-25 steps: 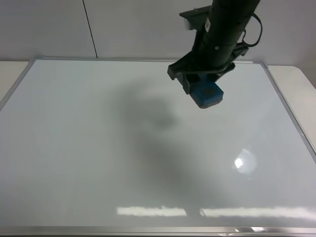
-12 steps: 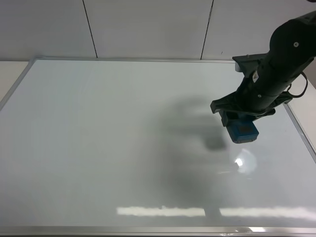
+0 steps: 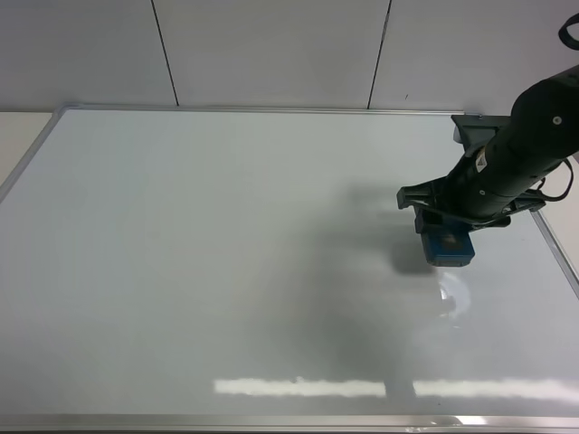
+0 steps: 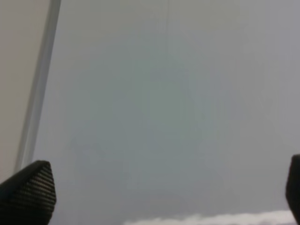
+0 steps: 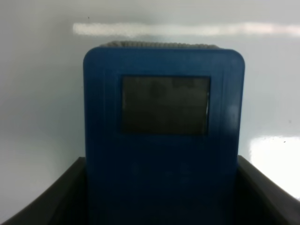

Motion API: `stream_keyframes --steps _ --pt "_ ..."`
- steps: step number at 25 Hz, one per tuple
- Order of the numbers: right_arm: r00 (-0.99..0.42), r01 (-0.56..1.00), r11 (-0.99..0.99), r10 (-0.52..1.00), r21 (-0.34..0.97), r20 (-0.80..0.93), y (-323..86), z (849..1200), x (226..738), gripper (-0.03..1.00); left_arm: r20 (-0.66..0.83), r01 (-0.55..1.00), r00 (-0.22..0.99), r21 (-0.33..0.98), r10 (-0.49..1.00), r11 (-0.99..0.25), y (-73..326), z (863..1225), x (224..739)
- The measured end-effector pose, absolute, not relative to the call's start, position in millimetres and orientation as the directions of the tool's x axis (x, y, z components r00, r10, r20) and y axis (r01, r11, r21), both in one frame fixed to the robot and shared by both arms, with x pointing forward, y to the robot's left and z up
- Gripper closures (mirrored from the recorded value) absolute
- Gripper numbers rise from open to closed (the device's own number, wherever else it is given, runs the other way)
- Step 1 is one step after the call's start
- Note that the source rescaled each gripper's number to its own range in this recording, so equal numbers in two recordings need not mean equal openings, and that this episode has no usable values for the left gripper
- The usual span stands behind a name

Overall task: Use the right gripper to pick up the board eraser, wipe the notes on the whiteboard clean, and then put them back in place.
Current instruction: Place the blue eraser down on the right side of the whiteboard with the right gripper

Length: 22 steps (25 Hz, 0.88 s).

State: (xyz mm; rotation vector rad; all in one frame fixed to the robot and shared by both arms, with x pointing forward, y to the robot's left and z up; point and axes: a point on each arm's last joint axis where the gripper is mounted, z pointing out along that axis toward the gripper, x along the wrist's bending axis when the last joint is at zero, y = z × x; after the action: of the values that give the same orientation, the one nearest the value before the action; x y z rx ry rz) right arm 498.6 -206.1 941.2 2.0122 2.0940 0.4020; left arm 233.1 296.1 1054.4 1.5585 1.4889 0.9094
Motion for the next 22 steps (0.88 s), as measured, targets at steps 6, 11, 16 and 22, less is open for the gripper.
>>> stream_keyframes --steps 6,11,16,22 --pt "-0.042 0.938 0.022 0.998 0.345 0.05 -206.3 937.3 496.3 0.92 -0.019 0.439 0.057 0.898 0.998 -0.009 296.1 1054.4 233.1" --pt "-0.04 0.939 0.02 0.998 0.344 0.05 -206.4 937.3 496.2 0.92 -0.019 0.439 0.057 0.898 0.998 -0.009 296.1 1054.4 233.1" --pt "-0.042 0.939 0.023 0.998 0.344 0.05 -206.4 937.3 496.2 0.92 -0.019 0.439 0.057 0.898 0.998 -0.009 296.1 1054.4 233.1" --pt "-0.097 0.928 0.079 0.995 0.363 0.033 -206.0 937.9 497.7 0.2 -0.019 0.439 0.057 0.898 0.998 -0.009 296.1 1054.4 233.1"
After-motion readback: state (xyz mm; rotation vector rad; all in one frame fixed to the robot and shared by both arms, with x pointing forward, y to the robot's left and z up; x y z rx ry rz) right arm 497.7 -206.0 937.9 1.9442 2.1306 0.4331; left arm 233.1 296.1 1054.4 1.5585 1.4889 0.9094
